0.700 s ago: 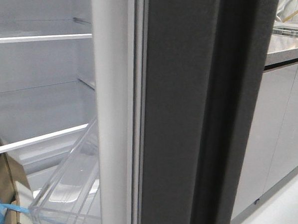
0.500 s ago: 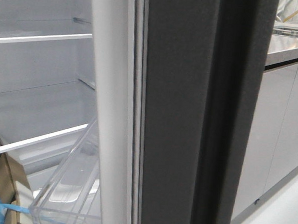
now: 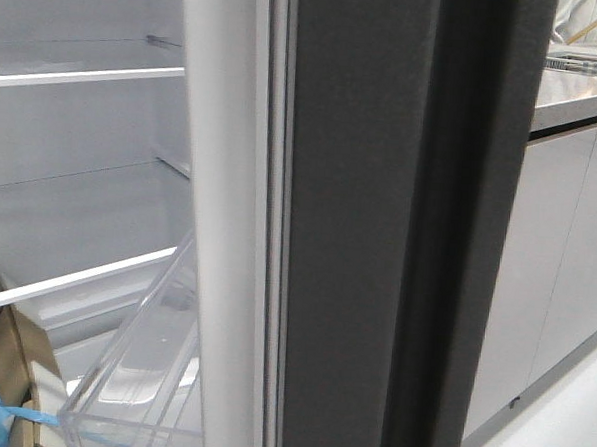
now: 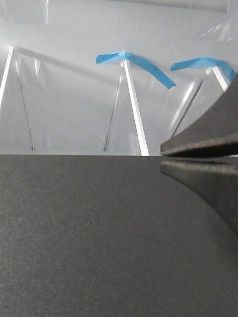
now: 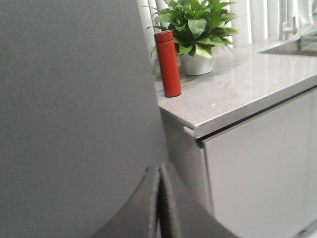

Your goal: Close fridge door

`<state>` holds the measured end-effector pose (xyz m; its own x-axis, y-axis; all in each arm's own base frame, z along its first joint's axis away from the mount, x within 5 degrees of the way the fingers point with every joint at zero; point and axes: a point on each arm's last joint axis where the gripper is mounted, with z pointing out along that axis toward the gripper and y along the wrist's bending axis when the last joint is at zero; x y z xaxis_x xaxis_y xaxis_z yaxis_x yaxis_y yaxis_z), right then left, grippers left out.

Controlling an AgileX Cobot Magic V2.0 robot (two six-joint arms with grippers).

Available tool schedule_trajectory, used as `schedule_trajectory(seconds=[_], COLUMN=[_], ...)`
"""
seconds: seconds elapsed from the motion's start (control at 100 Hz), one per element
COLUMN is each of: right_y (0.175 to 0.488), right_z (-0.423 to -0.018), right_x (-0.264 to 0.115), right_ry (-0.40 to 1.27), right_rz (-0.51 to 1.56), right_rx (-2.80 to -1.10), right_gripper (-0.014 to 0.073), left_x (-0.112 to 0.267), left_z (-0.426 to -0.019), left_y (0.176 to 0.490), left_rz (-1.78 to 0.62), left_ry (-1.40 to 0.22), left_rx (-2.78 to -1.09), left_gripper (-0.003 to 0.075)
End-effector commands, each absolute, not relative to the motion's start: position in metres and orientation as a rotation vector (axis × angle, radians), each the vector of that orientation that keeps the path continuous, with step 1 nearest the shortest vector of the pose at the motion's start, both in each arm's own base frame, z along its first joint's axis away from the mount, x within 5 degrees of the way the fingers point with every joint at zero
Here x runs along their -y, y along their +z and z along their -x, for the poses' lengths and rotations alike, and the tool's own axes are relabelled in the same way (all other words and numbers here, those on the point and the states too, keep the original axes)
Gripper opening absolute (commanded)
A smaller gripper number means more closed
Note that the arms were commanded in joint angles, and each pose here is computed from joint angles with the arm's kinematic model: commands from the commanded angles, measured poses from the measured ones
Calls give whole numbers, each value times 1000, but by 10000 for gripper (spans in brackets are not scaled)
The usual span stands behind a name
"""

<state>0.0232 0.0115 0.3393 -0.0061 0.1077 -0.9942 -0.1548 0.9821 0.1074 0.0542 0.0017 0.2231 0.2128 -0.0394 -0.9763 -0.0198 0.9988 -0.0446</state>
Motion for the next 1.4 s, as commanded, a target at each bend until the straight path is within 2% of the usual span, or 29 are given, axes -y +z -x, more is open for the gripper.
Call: schedule_trajectory(seconds=[0.0,0.39,0.54,0.78,0.95,1.39], right_y=[370,444,463,478,479,483], right_z=[-21,-27,-36,-58,-68,-61], right_x=[-9,-4,-5,-15,-24,-37], right_ry=[144,7,20,197,390,732], right_rz=[50,97,97,76,31,-101], right_rx=[-1503,-1509,-1508,-1556,-1625,-1744], right_gripper=[-46,-46,-46,-46,-46,-46], left_x=[-2,-2,-2,-2,-2,-2], left_z=[-54,-54,-54,-54,-54,-54], left_y=[218,218,218,218,218,218], left_rz=[56,56,56,56,56,56], left_ry=[-20,-20,-20,-20,-20,-20], left_rx=[-1307,-1307,-1307,-1307,-1307,-1307], left_gripper=[-20,-20,-20,-20,-20,-20])
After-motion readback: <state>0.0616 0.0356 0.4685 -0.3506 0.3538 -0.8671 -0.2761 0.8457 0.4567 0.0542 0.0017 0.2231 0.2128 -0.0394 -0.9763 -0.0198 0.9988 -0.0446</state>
